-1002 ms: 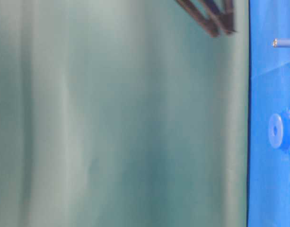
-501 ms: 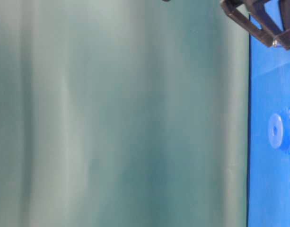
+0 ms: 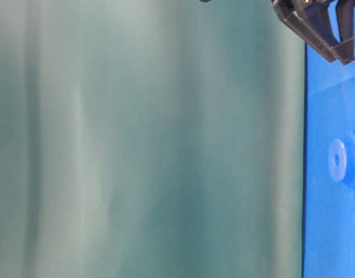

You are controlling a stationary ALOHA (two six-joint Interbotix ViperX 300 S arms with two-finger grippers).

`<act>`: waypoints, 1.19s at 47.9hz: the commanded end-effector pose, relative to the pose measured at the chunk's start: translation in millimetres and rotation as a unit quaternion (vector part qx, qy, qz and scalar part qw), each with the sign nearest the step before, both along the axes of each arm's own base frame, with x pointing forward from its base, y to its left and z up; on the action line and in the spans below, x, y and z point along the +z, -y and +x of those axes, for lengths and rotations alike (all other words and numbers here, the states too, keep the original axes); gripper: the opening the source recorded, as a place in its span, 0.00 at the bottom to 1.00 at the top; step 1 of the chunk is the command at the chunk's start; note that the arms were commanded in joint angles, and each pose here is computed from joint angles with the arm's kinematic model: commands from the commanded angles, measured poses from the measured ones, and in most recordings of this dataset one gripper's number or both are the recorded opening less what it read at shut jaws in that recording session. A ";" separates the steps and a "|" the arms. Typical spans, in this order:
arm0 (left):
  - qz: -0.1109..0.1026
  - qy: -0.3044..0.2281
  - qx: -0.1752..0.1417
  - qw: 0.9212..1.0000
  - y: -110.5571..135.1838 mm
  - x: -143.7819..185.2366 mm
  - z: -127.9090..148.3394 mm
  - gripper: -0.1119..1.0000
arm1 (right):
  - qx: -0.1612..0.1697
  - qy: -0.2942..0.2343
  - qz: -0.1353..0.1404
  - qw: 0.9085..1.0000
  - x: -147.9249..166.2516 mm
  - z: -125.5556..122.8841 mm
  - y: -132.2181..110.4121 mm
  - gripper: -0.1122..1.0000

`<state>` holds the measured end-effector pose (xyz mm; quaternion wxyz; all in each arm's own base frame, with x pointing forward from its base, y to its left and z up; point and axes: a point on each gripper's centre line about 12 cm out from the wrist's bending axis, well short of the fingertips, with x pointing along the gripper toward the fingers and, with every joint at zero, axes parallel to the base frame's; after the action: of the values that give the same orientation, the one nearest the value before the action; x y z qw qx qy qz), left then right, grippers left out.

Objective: Insert the shaft placed at a random location into the center hole of the small gear at another random location.
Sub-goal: 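Lower the right gripper around the silver shaft and close on it, then lift the shaft and carry it left over the blue gear's hole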

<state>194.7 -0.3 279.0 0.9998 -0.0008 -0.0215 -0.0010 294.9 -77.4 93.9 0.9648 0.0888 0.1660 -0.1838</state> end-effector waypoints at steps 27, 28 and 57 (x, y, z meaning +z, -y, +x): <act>-0.007 0.004 -0.001 1.000 0.3 4.1 1.5 0.12 | 0.005 0.039 -0.001 0.999 41.1 6.3 -0.6 0.12; -0.007 0.003 -0.001 1.000 0.3 3.5 1.4 0.12 | 0.005 0.040 -0.001 0.999 44.5 6.5 -0.3 0.12; -0.007 -0.002 -0.001 1.000 0.3 1.5 2.3 0.12 | 0.035 0.050 -0.022 0.998 106.0 73.6 7.5 0.12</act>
<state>195.0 -0.3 278.6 0.9998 -0.0077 -0.0184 -0.0011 354.6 -81.7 186.5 0.9766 0.0725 0.1360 -0.1501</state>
